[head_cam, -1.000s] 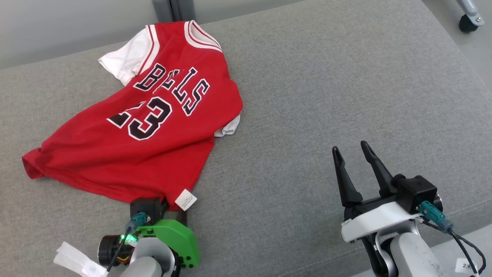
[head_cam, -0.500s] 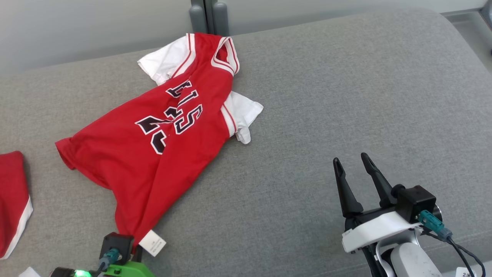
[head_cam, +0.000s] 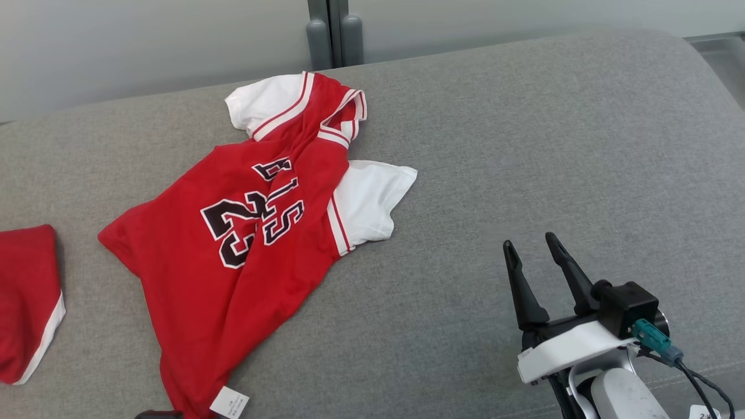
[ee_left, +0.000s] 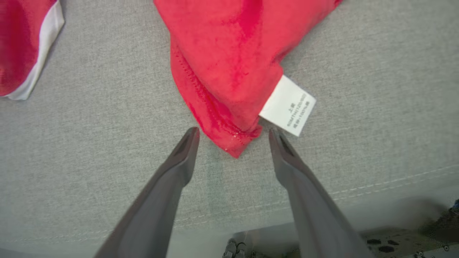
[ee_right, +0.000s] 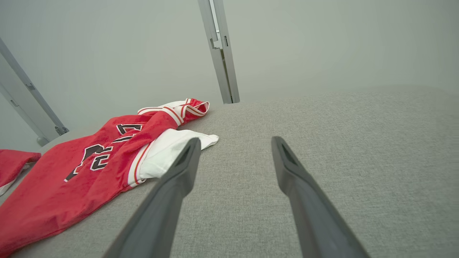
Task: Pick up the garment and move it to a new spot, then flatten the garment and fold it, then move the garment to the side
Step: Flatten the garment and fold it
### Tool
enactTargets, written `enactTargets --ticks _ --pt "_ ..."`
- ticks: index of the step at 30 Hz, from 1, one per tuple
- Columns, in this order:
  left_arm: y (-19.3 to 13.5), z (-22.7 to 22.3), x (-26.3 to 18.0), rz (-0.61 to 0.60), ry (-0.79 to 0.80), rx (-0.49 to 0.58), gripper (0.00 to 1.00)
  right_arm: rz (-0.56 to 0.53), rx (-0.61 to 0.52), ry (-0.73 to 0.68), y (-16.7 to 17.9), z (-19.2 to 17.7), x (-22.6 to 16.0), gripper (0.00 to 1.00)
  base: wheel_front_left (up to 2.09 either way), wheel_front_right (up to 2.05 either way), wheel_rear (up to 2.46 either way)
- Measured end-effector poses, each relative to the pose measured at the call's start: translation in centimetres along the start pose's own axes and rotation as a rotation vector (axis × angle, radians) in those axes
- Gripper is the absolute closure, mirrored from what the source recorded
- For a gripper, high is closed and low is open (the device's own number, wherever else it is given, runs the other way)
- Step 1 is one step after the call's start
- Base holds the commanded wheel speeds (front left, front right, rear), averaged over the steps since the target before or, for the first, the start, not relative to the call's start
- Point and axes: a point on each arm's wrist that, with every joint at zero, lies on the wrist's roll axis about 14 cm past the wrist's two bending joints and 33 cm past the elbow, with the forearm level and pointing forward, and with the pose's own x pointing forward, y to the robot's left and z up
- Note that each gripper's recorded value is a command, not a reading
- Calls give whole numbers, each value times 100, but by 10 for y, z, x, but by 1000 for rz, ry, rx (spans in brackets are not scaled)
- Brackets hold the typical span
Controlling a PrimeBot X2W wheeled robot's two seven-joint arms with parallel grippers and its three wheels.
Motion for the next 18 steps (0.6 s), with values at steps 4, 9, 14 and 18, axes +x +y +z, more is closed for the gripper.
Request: enactTargets --ticks 4,9,14,18 --pt "6 20 -6 34 -64 -52 0 -18 -2 1 -6 0 -3 0 0 0 0" --pt "-9 86 -5 -45 -263 -19 0 -25 -3 4 -8 -1 -4 0 0 0 0" --pt "-61 148 12 -224 -403 64 0 -18 -14 -30 -9 10 8 0 0 0 0" --pt "-105 186 39 -348 -441 102 0 -45 -12 -45 -20 16 14 0 0 0 0"
